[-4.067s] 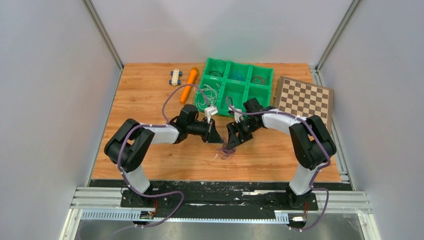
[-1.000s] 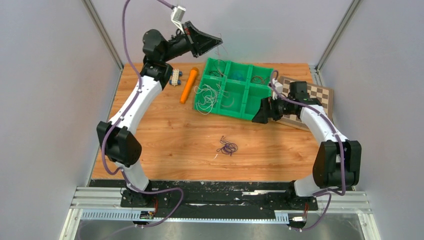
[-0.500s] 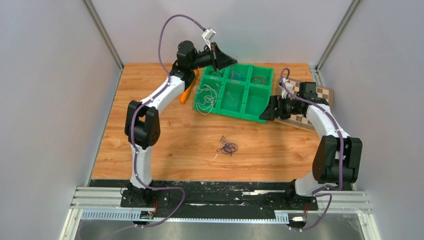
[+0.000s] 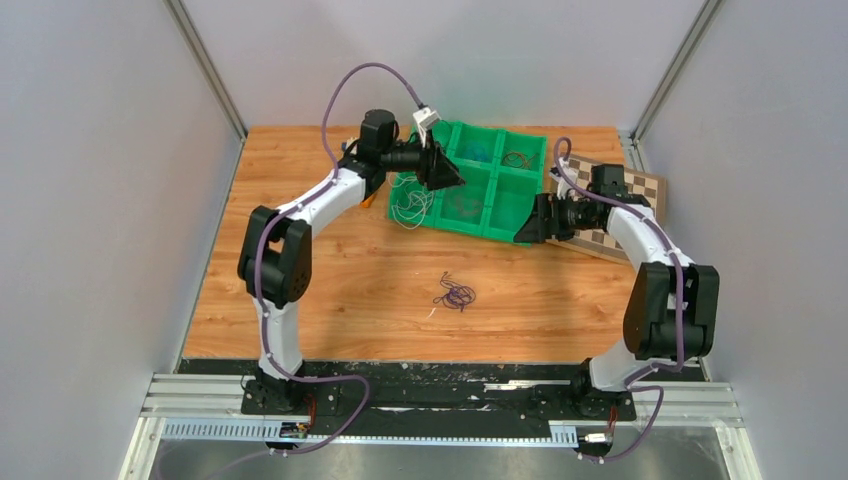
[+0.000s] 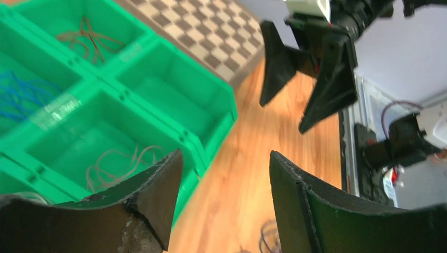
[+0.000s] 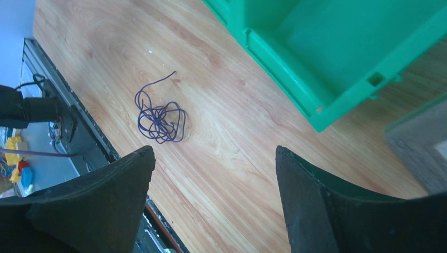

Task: Untangle the cables

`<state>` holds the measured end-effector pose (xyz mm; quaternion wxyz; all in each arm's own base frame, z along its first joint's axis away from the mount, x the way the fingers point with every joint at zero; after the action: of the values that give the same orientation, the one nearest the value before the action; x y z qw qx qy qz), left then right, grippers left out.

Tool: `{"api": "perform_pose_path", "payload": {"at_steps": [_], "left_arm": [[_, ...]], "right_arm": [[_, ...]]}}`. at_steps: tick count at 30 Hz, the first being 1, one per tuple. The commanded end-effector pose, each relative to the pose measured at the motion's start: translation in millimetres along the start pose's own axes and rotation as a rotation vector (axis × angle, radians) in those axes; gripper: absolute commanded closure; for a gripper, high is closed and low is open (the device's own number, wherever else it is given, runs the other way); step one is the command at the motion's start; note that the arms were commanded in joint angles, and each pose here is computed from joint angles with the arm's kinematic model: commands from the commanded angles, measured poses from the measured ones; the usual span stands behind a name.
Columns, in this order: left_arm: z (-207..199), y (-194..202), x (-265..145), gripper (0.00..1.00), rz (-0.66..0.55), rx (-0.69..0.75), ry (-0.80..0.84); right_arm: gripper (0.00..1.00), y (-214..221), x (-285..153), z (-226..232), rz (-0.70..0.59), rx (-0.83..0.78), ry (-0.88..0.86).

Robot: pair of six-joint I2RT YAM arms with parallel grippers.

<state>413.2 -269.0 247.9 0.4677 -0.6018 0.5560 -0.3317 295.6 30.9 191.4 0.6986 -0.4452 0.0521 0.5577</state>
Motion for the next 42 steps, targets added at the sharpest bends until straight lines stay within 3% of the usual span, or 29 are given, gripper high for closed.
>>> {"api": "perform_pose_path", "payload": {"at_steps": [1,6,13,16,18,21,23,27,31,39,42], "left_arm": [[-56,-26,-45,0.27,0.051,0.198,0.023],[-84,-23,-97,0.14,0.046,0.123,-0.054],[-108,25,-165,0.14,0.093,0.054,-0.168],[-124,35,-180,0.15,0.094,0.051,-0.2],[-131,43,-185,0.16,0.1,0.033,-0.227],[-142,54,-191,0.19,0.112,0.013,-0.23],[-148,60,-195,0.2,0.13,0.022,-0.22],[-160,72,-201,0.21,0.149,0.101,-0.167],[-166,79,-195,0.21,0.154,0.19,-0.092],[-188,80,-159,0.18,0.161,0.352,0.062],[-186,77,-149,0.19,0.1,0.386,0.054]], "right_arm": [[0.18,11,24,16,0.097,-0.097,-0.04],[0.2,28,58,47,0.225,-0.223,-0.095],[0.25,55,116,88,0.406,-0.405,-0.175],[0.32,69,140,89,0.475,-0.447,-0.147],[0.5,75,152,82,0.51,-0.435,-0.123],[0.89,67,152,89,0.491,-0.428,-0.164],[1.0,56,140,104,0.431,-0.475,-0.235],[1.0,29,107,143,0.266,-0.585,-0.428],[1.0,13,85,169,0.179,-0.645,-0.536],[1.0,1,72,194,0.16,-0.587,-0.672],[1.0,-3,69,200,0.157,-0.582,-0.705]]}}
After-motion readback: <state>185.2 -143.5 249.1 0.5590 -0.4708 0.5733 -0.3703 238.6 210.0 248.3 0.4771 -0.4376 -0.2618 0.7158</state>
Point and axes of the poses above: each gripper's point midway between its finger pads, its own x axis out along the fingers, its own z axis along the line the jaws close on, y = z × x, the point moved 10 cm from there along -x, back along the fingers, and after that the axes turned 3 degrees about x, right-handed, at the moved point
